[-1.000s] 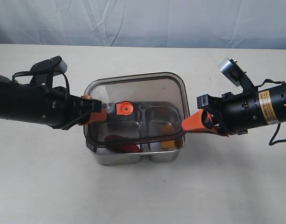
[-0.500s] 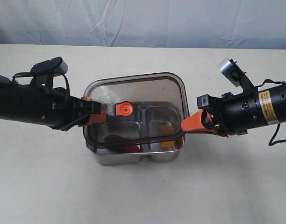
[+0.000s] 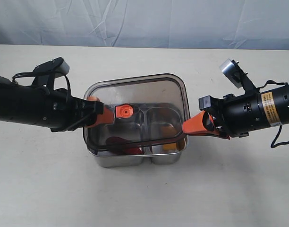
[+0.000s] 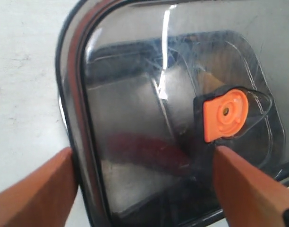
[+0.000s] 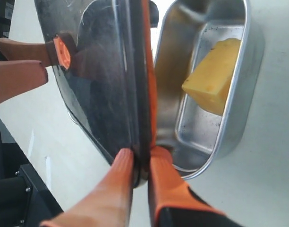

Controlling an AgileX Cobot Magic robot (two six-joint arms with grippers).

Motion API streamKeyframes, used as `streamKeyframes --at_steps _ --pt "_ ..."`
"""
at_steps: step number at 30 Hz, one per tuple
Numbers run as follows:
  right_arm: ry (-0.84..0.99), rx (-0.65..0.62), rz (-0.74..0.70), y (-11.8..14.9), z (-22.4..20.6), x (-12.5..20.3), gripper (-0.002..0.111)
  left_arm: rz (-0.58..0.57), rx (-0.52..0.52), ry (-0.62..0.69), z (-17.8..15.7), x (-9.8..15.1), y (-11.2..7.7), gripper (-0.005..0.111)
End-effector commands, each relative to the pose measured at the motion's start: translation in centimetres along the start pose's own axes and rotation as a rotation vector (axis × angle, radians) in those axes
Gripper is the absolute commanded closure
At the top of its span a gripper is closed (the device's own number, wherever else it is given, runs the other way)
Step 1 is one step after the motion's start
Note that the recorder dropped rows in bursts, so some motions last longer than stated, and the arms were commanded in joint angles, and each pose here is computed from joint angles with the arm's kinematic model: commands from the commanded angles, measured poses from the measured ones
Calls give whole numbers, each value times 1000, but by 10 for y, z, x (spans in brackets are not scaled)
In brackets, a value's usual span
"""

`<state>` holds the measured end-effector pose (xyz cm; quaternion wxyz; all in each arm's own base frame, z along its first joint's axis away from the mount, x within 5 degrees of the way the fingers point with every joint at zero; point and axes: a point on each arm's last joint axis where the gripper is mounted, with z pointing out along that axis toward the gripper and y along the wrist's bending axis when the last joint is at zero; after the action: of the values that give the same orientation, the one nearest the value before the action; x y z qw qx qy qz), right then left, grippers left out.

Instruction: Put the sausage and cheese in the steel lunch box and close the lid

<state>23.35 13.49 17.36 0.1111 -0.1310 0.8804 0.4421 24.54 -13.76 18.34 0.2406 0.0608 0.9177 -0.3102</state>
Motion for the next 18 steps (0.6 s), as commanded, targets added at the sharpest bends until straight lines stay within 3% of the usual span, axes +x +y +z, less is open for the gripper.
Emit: streamKeyframes --at_steps 1,6,10,18 --pt "-6 -48 28 8 1 -2 109 21 122 4 -14 1 -23 34" --pt "-2 -55 28 9 1 -1 109 105 63 -25 -22 -1 -22 34" --pt "9 -75 28 11 1 0 109 96 5 0 -22 1 -16 34" --pt "23 -100 27 13 1 1 109 76 -1 3 -21 2 -15 34"
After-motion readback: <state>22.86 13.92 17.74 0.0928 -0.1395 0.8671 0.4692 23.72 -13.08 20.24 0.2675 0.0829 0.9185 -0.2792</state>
